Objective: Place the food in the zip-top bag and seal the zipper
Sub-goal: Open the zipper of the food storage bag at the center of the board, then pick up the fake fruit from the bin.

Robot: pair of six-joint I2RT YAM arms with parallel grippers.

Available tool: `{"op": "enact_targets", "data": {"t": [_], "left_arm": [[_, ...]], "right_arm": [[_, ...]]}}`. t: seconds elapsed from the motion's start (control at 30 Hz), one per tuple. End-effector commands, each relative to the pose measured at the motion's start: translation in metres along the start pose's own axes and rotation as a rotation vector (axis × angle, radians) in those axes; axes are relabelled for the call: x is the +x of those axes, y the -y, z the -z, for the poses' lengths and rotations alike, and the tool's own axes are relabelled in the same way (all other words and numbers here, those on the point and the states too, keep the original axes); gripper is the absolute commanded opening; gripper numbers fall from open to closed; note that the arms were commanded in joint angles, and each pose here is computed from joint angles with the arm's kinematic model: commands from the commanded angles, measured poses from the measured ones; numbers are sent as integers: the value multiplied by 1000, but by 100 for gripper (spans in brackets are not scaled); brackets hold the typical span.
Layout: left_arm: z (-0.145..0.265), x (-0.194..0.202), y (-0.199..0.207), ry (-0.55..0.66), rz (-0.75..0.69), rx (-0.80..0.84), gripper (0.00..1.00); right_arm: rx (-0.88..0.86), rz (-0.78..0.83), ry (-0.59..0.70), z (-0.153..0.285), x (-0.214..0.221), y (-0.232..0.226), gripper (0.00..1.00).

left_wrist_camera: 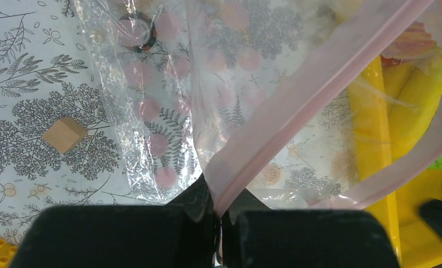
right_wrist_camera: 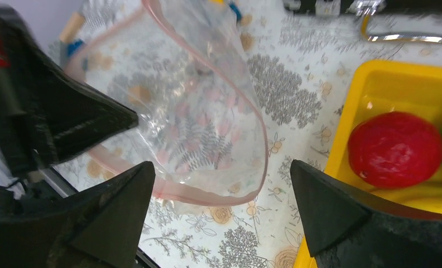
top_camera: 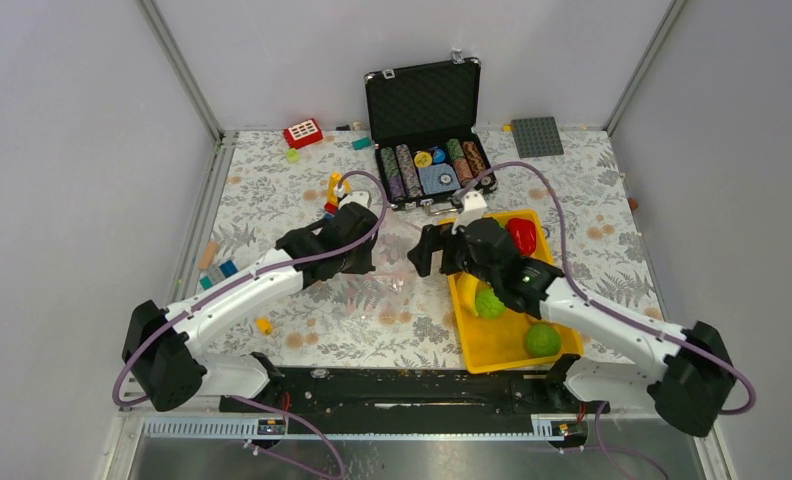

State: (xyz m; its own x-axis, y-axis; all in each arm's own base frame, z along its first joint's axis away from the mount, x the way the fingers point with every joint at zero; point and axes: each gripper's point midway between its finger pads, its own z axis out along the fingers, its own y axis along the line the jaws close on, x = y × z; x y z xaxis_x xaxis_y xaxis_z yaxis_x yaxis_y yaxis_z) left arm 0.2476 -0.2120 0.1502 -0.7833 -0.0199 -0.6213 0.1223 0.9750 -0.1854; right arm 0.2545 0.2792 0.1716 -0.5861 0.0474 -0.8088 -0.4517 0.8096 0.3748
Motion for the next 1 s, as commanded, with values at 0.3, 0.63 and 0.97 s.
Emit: {"op": "enact_targets", "data": {"t": [0.3,0.63,0.97], "left_arm": [[10,-28,25,64,-11,104,0],[6,-22,27,44,-15,116,0],[5,-15,29,22,-11,136,0]], "right_arm": [[476,-135,104,78,0,104,100],[657,-228,-66,41,33,130,88],[769,-271,-128,6,64,147,75]]}}
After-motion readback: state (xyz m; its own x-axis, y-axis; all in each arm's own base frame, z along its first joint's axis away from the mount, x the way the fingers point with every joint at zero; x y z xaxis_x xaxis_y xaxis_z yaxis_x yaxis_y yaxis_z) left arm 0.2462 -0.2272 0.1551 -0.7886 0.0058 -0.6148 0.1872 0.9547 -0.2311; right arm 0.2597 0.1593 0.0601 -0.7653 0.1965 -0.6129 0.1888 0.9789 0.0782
